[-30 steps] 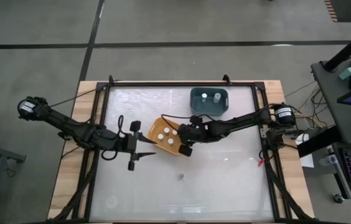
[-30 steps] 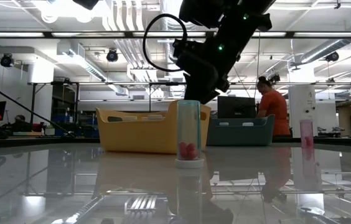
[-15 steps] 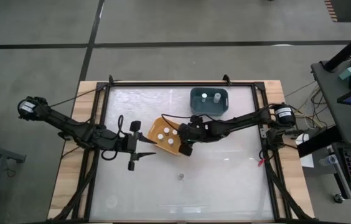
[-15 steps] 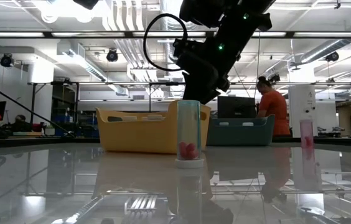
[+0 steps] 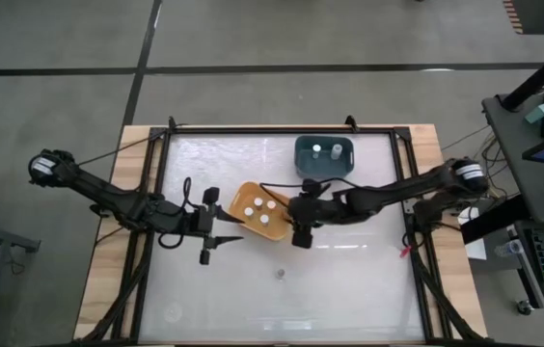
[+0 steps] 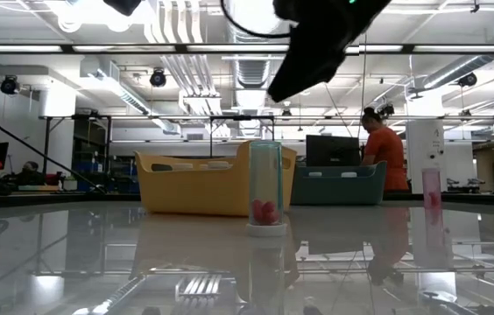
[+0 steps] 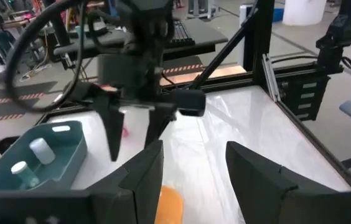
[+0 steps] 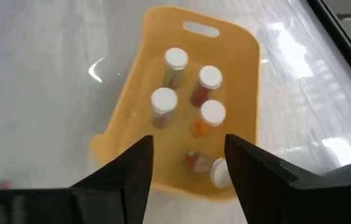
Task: Pick and place medicine bottles into bin by pill shape (circle, oval)
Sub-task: Put the blue pill bottle into the yellow bin
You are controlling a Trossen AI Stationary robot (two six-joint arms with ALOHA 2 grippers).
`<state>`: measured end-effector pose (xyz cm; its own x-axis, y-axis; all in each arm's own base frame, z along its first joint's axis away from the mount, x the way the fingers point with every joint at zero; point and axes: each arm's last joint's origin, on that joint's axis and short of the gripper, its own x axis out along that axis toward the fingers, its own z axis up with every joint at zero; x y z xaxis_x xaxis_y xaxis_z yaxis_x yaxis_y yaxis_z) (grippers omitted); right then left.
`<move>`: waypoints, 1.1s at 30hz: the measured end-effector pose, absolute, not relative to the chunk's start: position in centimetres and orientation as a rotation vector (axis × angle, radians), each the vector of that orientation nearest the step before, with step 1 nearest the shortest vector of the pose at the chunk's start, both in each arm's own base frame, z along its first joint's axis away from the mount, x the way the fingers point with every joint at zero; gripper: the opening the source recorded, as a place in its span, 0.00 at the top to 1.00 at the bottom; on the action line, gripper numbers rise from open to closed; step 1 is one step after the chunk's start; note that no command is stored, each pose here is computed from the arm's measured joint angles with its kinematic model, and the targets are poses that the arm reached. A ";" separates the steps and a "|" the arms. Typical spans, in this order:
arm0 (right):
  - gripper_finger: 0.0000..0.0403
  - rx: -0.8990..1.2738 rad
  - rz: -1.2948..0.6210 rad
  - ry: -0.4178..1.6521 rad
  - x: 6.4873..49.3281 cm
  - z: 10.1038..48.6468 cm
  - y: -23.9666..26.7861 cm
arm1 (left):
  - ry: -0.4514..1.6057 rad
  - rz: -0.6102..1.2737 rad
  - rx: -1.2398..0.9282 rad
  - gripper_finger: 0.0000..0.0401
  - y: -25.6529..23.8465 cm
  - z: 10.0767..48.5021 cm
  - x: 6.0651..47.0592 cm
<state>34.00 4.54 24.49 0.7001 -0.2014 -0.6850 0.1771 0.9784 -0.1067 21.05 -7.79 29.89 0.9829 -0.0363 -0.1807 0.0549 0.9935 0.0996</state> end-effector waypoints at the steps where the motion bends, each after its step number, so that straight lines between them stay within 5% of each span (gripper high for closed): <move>1: 0.53 -0.035 -0.202 0.760 33.5 24.6 4.8 | 0.174 -0.046 0.102 0.60 -7.8 29.9 21.2; 19: 0.56 0.043 -0.118 0.370 25.5 22.6 4.6 | 0.167 -0.045 0.099 0.60 -8.3 29.3 22.4; 33: 0.56 -0.015 -0.082 0.291 24.3 21.0 4.4 | 0.047 -0.043 0.055 0.60 -8.8 29.7 23.5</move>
<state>24.27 4.38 21.03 0.9545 -0.0832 -0.2864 0.0788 0.9965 -0.0271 23.53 -8.82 29.66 0.9979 -0.0418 -0.0485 0.0444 0.9976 0.0534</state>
